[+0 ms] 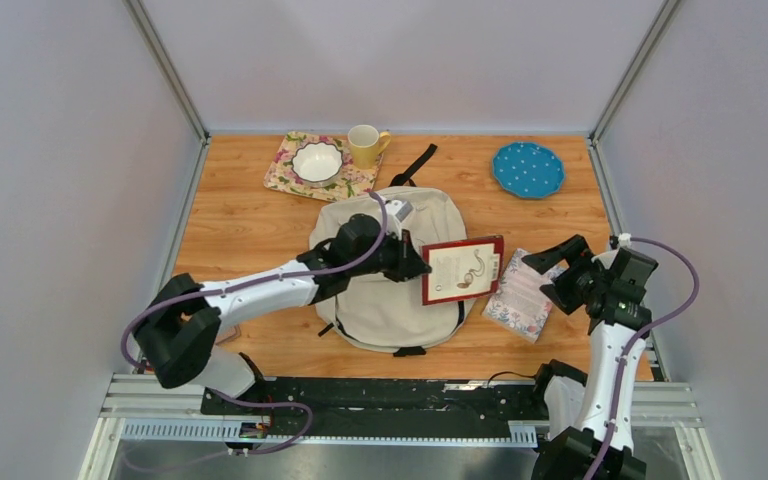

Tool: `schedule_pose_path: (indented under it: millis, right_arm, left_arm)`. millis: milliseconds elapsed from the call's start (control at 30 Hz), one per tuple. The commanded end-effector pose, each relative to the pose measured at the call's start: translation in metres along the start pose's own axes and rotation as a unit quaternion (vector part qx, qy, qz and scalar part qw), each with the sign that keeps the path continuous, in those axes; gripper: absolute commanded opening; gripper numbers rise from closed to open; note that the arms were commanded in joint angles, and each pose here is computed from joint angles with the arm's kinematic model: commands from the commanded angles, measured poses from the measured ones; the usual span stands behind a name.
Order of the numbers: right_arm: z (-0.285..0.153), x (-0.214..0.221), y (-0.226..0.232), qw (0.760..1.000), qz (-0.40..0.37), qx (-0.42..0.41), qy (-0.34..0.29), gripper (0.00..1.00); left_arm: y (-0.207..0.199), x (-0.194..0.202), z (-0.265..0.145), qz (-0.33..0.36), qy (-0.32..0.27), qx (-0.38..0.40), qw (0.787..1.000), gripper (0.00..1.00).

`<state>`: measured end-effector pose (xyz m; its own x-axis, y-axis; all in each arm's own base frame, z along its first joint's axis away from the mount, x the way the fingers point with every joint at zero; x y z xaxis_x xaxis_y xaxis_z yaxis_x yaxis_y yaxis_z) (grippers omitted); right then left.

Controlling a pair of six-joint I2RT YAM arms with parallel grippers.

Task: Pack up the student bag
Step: Pick up the book from the center of the board.

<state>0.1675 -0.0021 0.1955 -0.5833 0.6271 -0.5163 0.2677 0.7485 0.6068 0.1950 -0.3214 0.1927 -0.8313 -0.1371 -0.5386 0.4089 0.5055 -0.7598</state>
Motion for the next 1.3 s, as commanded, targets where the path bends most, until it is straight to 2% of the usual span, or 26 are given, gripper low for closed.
schedule_pose_path:
  millis: [0, 200, 300, 333, 467, 633, 667, 833, 1000, 1133, 1267]
  right_arm:
    - [-0.002, 0.0, 0.026, 0.985, -0.048, -0.165, 0.003, 0.95]
    - [-0.004, 0.011, 0.055, 0.964, -0.121, -0.236, 0.027, 0.95]
    - [0.001, 0.023, 0.07, 0.954, -0.174, -0.237, 0.052, 0.95]
    - [0.0, 0.021, 0.074, 0.953, -0.188, -0.233, 0.044, 0.95]
    - [-0.004, 0.022, 0.087, 0.927, -0.23, -0.293, 0.039, 0.95]
    - [-0.009, 0.023, 0.094, 0.904, -0.247, -0.344, 0.057, 0.95]
    - [-0.008, 0.023, 0.095, 0.898, -0.249, -0.358, 0.052, 0.95]
    - [-0.019, 0.028, 0.104, 0.88, -0.25, -0.399, 0.061, 0.96]
    - [-0.024, 0.03, 0.111, 0.863, -0.253, -0.431, 0.076, 0.94]
    - [-0.027, 0.03, 0.114, 0.855, -0.26, -0.442, 0.081, 0.84]
    - [-0.032, 0.03, 0.114, 0.86, -0.257, -0.435, 0.079, 0.63]
  left_arm:
    - [-0.009, -0.017, -0.044, 0.078, 0.003, 0.041, 0.996, 0.0]
    - [-0.023, -0.025, -0.083, 0.121, 0.024, 0.101, 0.987, 0.0]
    - [-0.03, -0.026, -0.095, 0.122, 0.038, 0.134, 0.983, 0.0]
    - [-0.031, -0.026, -0.097, 0.12, 0.041, 0.142, 0.982, 0.0]
    - [-0.036, -0.028, -0.115, 0.107, 0.048, 0.205, 0.972, 0.0]
    - [-0.038, -0.036, -0.128, 0.111, 0.051, 0.273, 0.954, 0.0]
    - [-0.038, -0.036, -0.132, 0.102, 0.068, 0.287, 0.95, 0.0]
    - [-0.041, -0.042, -0.134, 0.114, 0.076, 0.329, 0.934, 0.0]
    - [-0.039, -0.041, -0.129, 0.099, 0.112, 0.351, 0.924, 0.0]
    - [-0.04, -0.043, -0.126, 0.091, 0.11, 0.361, 0.922, 0.0]
    - [-0.033, -0.045, -0.122, 0.084, 0.104, 0.338, 0.932, 0.0]
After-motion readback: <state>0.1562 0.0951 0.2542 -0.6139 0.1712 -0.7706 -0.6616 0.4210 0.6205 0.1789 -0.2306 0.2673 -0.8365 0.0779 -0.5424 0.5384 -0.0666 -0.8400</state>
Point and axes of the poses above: each gripper's point midway between its finger pads, its own z axis out along the fingers, its own y axis along the line the jaws close on, x = y × z, the point moved 8 cm from there along -z, back along the fingers, and after that the axes turned 14 degrees about -z, right-handed, at the moved point
